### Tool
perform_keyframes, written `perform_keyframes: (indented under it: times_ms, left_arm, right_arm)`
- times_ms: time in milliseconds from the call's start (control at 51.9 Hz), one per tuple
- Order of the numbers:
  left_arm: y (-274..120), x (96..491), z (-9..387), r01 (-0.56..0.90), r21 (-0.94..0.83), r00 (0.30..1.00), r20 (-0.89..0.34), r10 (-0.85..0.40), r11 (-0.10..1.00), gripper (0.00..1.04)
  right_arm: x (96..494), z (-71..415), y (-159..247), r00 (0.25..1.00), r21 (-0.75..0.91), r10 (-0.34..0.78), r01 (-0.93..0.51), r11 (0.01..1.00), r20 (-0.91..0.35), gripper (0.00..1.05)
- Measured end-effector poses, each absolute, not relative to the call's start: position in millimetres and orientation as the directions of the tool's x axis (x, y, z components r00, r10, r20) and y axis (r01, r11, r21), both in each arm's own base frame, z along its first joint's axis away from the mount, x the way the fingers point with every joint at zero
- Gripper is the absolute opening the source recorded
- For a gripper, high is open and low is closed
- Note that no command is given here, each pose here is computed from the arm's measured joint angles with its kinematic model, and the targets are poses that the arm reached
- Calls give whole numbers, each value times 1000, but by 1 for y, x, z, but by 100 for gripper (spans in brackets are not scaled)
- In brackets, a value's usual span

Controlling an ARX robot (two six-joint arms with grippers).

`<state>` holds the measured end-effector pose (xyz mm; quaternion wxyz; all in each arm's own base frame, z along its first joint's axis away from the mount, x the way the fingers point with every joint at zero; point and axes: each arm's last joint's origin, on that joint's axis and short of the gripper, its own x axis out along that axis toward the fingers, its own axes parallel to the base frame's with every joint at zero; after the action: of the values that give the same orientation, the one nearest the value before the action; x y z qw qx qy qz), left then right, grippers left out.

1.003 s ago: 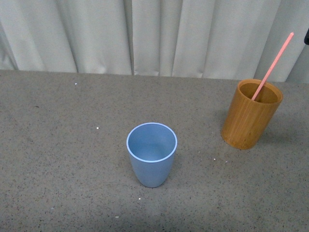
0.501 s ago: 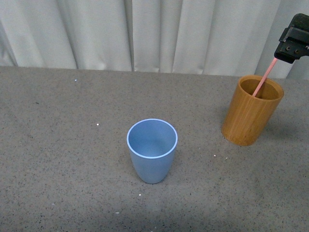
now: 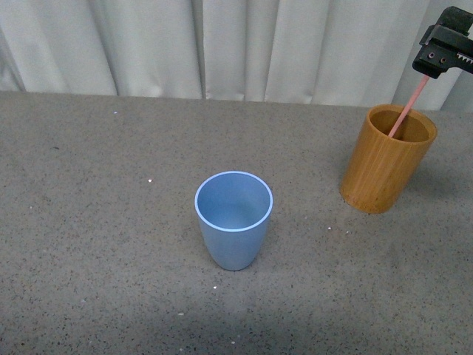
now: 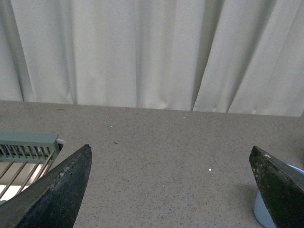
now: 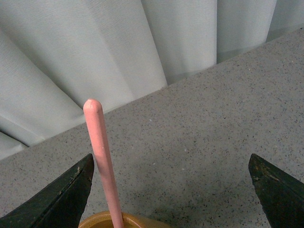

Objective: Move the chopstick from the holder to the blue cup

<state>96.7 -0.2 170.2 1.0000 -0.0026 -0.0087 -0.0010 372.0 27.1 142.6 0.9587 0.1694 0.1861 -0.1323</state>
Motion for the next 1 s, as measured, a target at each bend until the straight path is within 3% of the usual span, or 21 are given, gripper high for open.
perform_keyframes:
  times_ms: [656, 1003]
  left_arm:
    - [0, 97, 170, 2, -5, 1000, 17, -2, 1000, 98]
    - [0, 97, 170, 2, -5, 1000, 17, -2, 1000, 98]
  right_arm:
    - [387, 139, 30, 901, 257, -189, 304, 917, -391, 94]
    - [387, 135, 34, 897, 244, -194, 307, 920, -397, 38]
